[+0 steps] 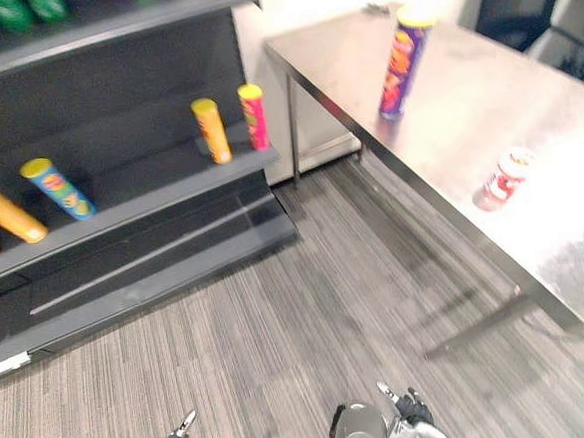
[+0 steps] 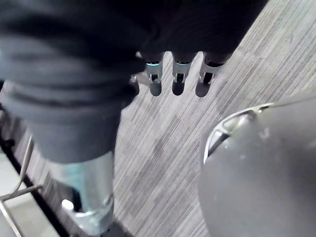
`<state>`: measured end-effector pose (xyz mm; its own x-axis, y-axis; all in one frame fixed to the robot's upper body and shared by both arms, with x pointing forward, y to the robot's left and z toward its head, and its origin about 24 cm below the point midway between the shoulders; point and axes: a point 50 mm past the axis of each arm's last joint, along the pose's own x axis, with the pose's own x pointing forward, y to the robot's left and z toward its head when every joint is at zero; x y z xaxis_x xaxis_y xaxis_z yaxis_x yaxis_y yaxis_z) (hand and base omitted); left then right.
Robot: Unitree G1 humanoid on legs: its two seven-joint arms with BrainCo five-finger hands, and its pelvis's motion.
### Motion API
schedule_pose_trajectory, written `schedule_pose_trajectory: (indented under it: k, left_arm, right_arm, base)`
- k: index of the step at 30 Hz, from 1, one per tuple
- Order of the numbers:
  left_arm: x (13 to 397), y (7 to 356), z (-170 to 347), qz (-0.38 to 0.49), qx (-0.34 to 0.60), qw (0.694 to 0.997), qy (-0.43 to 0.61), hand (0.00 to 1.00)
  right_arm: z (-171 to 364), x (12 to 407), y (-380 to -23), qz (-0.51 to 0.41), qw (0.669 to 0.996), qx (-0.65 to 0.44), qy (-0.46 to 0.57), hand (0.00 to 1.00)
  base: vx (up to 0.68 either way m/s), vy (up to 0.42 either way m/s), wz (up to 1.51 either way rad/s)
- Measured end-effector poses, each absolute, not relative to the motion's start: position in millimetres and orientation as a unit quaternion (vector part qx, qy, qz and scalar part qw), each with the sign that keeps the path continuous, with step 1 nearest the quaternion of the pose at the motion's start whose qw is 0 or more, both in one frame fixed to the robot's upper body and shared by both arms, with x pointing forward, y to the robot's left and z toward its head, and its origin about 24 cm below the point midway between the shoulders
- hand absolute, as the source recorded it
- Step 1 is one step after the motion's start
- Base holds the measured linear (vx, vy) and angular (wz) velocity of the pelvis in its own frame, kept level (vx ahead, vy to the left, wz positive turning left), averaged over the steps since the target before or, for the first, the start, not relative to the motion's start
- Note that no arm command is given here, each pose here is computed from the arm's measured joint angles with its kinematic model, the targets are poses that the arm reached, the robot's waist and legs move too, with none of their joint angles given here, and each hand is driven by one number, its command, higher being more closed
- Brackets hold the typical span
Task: Put the gum and the chips on the shelf.
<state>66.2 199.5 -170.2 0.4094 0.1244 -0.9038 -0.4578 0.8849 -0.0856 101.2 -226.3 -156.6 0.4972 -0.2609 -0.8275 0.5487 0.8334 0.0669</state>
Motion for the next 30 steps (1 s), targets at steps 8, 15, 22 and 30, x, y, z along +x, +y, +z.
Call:
schedule_pose_trajectory:
  k: [8, 15, 22, 30]
  left_arm:
    - [68, 205, -168, 0.185, -0.164, 0.830, 0.501, 0.00]
    - [62, 203, -169, 0.193, -0.172, 0.824, 0.504, 0.00]
    - [61, 206, -167, 0.213, -0.180, 0.827, 0.489, 0.00]
    - [51, 206, -168, 0.260, -0.218, 0.813, 0.473, 0.00]
  right_arm:
    - [-160, 87, -223, -0.229, 0.844, 0.153, 0.461, 0.00]
    - [-160, 75, -234, -0.245, 0.837, 0.149, 0.466, 0.00]
    - [-159, 49, -254, -0.301, 0.815, 0.149, 0.472, 0.00]
    - [-162, 33, -245, -0.333, 0.796, 0.182, 0.471, 0.00]
  base:
    - [0.01, -0.024, -0.08]
    - [0.06, -0.134, -0.71]
    - [0.27, 0.037, -1.49]
    - [0.31, 0.322, -1.09]
